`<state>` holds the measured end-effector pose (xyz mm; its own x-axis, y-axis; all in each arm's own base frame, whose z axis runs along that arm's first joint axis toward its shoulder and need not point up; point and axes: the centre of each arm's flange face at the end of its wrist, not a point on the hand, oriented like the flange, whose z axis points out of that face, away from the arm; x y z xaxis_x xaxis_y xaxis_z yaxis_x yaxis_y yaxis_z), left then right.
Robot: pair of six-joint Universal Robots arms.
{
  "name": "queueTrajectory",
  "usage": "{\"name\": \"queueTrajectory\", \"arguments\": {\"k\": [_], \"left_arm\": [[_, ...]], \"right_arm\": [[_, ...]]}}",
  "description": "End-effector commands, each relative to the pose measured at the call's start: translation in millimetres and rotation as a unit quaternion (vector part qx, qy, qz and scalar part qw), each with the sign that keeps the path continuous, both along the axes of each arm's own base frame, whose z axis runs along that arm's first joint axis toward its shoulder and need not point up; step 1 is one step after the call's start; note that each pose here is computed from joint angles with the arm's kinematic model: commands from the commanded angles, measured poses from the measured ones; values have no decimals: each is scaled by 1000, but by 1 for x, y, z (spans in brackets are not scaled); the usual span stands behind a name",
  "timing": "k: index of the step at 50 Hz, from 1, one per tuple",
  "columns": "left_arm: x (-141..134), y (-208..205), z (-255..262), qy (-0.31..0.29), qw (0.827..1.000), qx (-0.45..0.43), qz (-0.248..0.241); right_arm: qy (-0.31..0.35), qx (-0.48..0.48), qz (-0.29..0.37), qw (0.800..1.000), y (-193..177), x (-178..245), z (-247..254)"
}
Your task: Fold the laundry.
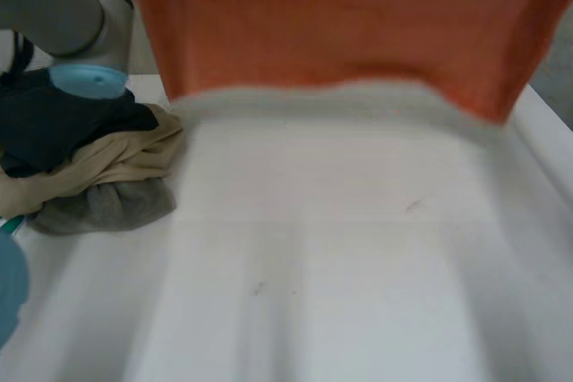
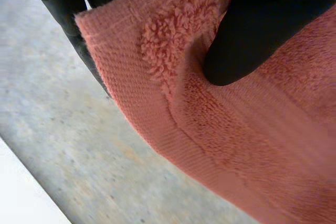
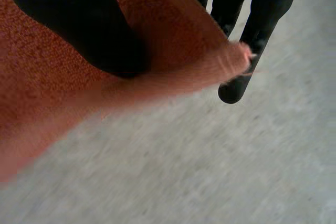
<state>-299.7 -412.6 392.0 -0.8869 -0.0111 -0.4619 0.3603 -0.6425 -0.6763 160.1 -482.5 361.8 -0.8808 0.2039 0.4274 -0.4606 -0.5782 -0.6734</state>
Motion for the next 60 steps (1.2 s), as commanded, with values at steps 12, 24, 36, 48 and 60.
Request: {"name": "queueTrajectory", "arguments": {"k": [12, 24, 36, 48, 60], "left_arm": [[6, 11, -149, -101, 963, 247, -26], [13, 65, -232, -219, 904, 367, -23], [55, 178, -219, -334, 777, 533, -19], [36, 124, -207, -308, 817, 488, -16], [5, 41, -229, -257, 865, 427, 50]], "right_arm": [[34, 238, 68, 968, 19, -15, -117], [70, 459, 54, 884, 50, -50, -207], [198, 642, 59, 739, 136, -86, -157], [229, 566, 59, 790, 96, -63, -178], [215, 390, 36, 895, 25, -34, -222]]}}
